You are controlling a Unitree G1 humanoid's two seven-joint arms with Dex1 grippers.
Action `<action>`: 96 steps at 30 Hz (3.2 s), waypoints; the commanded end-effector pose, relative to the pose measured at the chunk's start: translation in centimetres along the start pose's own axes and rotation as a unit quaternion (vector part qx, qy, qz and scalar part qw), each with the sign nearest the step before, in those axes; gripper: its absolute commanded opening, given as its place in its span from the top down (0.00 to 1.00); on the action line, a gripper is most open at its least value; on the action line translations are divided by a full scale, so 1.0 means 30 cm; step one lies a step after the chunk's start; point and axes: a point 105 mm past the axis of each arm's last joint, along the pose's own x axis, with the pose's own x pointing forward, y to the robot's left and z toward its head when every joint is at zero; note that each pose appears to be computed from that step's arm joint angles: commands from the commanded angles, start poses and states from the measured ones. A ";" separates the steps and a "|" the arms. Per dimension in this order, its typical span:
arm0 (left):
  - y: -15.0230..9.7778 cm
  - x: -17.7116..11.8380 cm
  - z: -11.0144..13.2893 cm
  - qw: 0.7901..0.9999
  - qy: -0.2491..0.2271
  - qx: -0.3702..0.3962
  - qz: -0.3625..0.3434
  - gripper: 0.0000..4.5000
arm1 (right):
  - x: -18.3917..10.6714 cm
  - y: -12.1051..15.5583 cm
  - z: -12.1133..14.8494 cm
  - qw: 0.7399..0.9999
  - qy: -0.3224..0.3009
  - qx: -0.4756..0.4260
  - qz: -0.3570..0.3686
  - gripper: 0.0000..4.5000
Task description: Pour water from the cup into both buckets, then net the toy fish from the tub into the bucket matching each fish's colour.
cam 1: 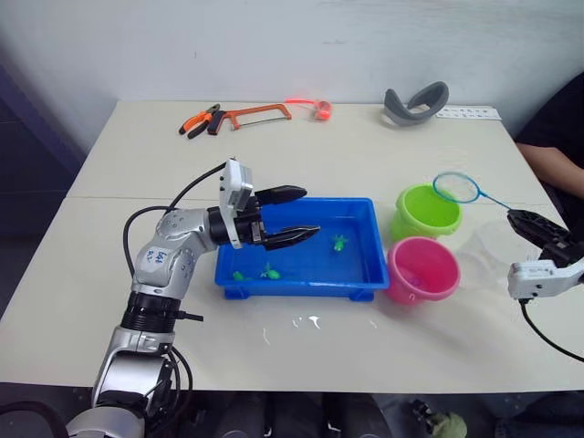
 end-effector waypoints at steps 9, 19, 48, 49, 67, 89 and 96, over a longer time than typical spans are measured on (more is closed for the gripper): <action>0.059 -0.259 0.003 0.996 0.012 0.041 0.074 0.01 | 0.116 -0.132 0.287 0.951 -0.106 0.267 0.114 1.00; 0.030 -0.301 -0.030 0.994 0.035 0.043 0.092 0.01 | 0.243 -0.053 0.369 0.973 -0.146 0.073 0.162 1.00; -0.004 -0.267 -0.056 0.996 0.048 0.044 0.061 0.01 | 0.233 0.013 0.455 0.892 -0.171 0.252 0.335 1.00; -0.003 -0.269 -0.057 0.996 0.048 0.044 0.062 0.01 | 0.230 0.014 0.457 0.883 -0.164 0.284 0.337 1.00; -0.004 -0.278 -0.063 0.996 0.048 0.039 0.063 0.01 | 0.099 -0.004 0.451 0.682 -0.125 0.630 0.349 1.00; 0.004 -0.076 -0.006 0.999 -0.008 0.041 -0.014 0.01 | -0.044 -0.105 0.054 0.943 0.054 0.324 0.046 1.00; -0.002 -0.026 -0.011 0.999 -0.010 0.038 -0.031 0.01 | -0.013 -0.026 -0.010 0.982 0.071 0.158 0.070 1.00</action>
